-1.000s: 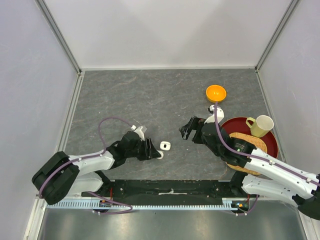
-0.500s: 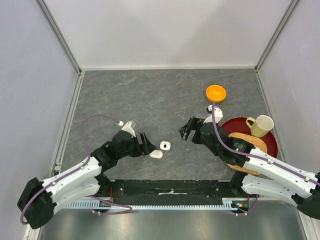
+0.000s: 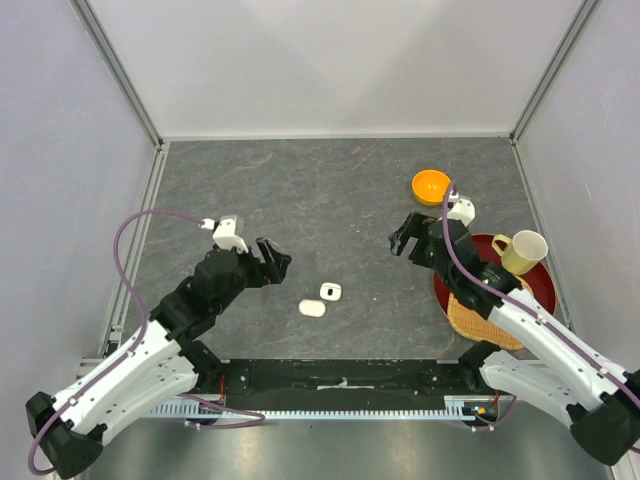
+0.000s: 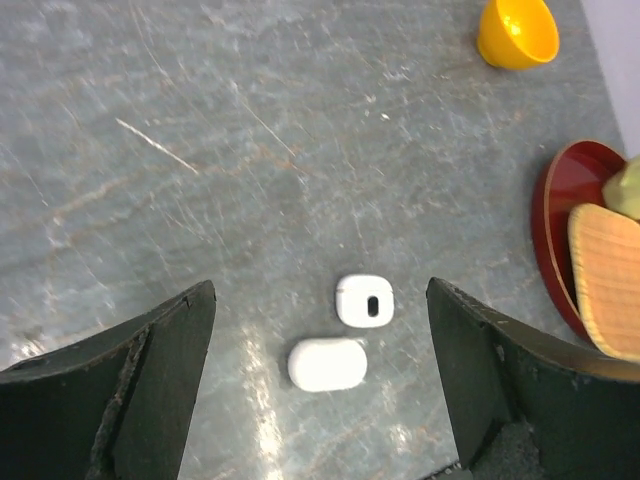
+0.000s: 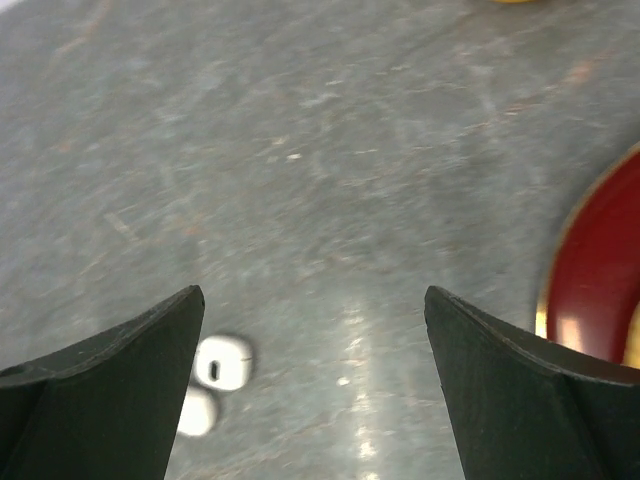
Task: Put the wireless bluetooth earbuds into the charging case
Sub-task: Reset both arms
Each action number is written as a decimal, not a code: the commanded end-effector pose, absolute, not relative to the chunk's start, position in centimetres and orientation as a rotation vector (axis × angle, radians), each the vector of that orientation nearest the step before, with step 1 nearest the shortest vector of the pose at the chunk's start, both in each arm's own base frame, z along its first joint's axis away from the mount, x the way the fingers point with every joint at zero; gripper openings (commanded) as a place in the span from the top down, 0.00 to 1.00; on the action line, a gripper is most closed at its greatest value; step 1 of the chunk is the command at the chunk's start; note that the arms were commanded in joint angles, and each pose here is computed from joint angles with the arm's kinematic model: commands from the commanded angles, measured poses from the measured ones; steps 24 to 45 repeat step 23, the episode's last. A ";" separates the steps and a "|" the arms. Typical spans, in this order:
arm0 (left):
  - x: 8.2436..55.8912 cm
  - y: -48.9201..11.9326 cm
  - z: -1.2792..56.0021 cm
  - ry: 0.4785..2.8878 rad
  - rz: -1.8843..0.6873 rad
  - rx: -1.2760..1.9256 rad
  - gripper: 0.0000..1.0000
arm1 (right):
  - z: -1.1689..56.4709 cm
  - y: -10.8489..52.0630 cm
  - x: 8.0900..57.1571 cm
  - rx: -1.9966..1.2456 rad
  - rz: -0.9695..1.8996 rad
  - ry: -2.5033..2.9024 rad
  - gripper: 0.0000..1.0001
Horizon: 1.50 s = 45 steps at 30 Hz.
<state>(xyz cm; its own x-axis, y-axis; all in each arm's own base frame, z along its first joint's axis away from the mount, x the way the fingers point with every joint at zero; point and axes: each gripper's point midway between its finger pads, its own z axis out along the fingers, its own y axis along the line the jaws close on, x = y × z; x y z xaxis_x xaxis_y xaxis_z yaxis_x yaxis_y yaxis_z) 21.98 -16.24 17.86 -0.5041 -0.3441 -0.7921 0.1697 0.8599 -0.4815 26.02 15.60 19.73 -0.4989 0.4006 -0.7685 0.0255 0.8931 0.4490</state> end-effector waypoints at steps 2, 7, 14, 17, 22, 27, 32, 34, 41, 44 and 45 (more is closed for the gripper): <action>26.4 -15.5 20.1 1.990 -0.517 0.037 0.08 | 18.4 14.5 28.3 0.177 0.463 2.164 0.02; 29.2 -13.7 21.1 1.981 -0.624 -0.044 0.08 | 18.4 13.7 29.9 0.164 0.438 2.189 0.02; 28.5 -10.4 20.0 2.020 -0.489 -0.296 0.07 | 17.3 11.5 30.5 0.196 0.298 2.187 0.02; 27.8 -9.0 19.4 2.003 -0.440 -0.367 0.07 | 16.6 10.6 30.8 0.224 0.242 2.180 0.02; 27.1 -7.9 19.5 1.969 -0.387 -0.337 0.07 | 16.1 9.5 31.7 0.260 0.166 2.141 0.02; 27.1 -7.8 20.1 1.954 -0.386 -0.339 0.07 | 16.1 9.2 31.9 0.268 0.145 2.132 0.02; 27.1 -7.8 20.1 1.954 -0.386 -0.339 0.07 | 16.1 9.2 31.9 0.268 0.145 2.132 0.02; 27.1 -7.8 20.1 1.954 -0.386 -0.339 0.07 | 16.1 9.2 31.9 0.268 0.145 2.132 0.02; 27.1 -7.8 20.1 1.954 -0.386 -0.339 0.07 | 16.1 9.2 31.9 0.268 0.145 2.132 0.02; 27.1 -7.8 20.1 1.954 -0.386 -0.339 0.07 | 16.1 9.2 31.9 0.268 0.145 2.132 0.02; 27.1 -7.8 20.1 1.954 -0.386 -0.339 0.07 | 16.1 9.2 31.9 0.268 0.145 2.132 0.02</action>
